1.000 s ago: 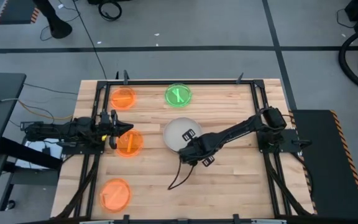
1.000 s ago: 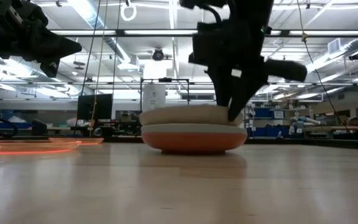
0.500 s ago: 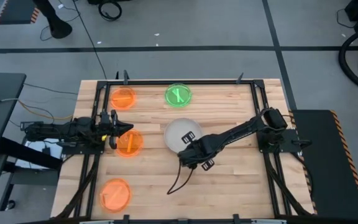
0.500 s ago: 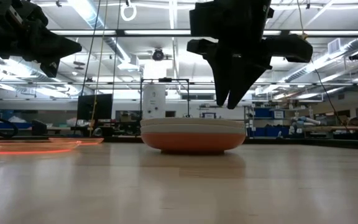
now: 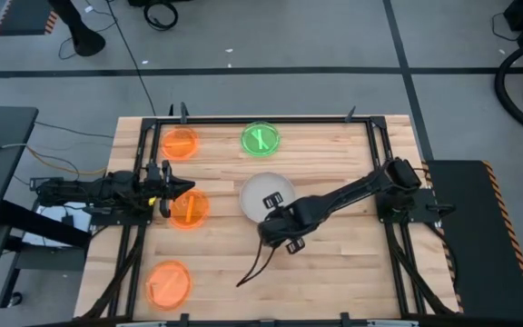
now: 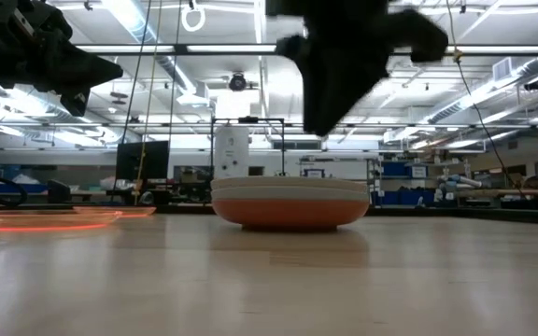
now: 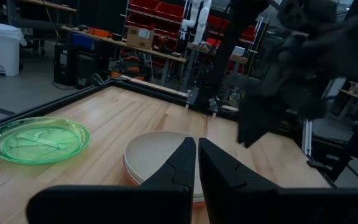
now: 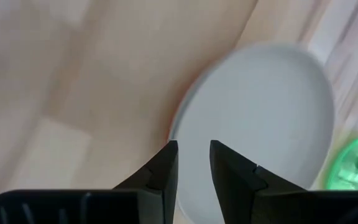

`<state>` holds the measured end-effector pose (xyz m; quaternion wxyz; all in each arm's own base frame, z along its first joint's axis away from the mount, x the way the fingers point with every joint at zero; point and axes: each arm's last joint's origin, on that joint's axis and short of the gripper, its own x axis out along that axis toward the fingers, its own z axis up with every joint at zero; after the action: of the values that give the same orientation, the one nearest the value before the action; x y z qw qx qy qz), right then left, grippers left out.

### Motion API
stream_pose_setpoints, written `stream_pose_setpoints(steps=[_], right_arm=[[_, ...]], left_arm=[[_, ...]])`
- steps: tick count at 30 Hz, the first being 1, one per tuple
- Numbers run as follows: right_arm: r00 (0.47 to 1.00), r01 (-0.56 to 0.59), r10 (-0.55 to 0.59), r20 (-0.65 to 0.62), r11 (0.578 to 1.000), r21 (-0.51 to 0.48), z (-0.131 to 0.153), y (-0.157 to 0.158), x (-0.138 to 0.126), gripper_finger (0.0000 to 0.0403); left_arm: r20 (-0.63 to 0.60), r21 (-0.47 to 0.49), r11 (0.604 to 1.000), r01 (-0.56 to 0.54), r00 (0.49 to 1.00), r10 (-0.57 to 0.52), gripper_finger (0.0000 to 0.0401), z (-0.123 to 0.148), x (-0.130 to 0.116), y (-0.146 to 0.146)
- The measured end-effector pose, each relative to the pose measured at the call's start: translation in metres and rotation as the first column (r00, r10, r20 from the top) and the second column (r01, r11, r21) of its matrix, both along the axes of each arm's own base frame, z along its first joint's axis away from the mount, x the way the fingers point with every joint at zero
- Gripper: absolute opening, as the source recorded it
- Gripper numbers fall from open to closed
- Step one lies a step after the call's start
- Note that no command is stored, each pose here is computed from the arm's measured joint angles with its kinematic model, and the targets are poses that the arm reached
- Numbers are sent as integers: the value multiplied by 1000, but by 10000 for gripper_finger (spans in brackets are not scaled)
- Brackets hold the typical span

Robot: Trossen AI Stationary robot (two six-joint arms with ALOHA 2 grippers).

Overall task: Stack plastic plates
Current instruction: Stack the middle orange plate on top of the top orange plate

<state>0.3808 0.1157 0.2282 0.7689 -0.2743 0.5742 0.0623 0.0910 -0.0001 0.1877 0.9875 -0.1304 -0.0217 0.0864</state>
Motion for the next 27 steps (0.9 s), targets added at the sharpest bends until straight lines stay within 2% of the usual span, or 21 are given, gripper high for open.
stream_pose_setpoints(steps=[4, 7, 12, 16, 20, 23, 25, 27], right_arm=[[987, 84, -97, 132, 992, 96, 17, 12, 9, 103], [950, 170, -215, 227, 964, 204, 27, 18, 16, 103], [907, 197, -289, 307, 934, 297, 33, 21, 24, 103], [921, 151, -240, 307, 946, 288, 33, 22, 25, 102], [926, 163, -246, 285, 945, 284, 34, 23, 20, 102], [928, 215, -289, 236, 931, 296, 36, 29, 10, 102], [928, 249, -315, 198, 921, 298, 36, 35, 2, 102], [930, 281, -333, 156, 918, 279, 34, 40, -6, 102]], left_arm=[[0, 0, 1000, 0, 1000, 0, 27, 0, 0, 0], [0, 0, 1000, 0, 1000, 0, 27, 0, 0, 0], [0, 0, 1000, 0, 1000, 0, 27, 0, 0, 0], [1, 0, 1000, 0, 1000, 0, 27, 0, 0, 0], [13, -32, 999, 1, 1000, -1, 27, 1, 0, 0], [109, -78, 997, 7, 994, 2, 27, 9, -1, 0], [181, -100, 993, 55, 983, -36, 27, 16, -1, -1], [220, -88, 984, 157, 966, -135, 25, 20, 0, -6]])
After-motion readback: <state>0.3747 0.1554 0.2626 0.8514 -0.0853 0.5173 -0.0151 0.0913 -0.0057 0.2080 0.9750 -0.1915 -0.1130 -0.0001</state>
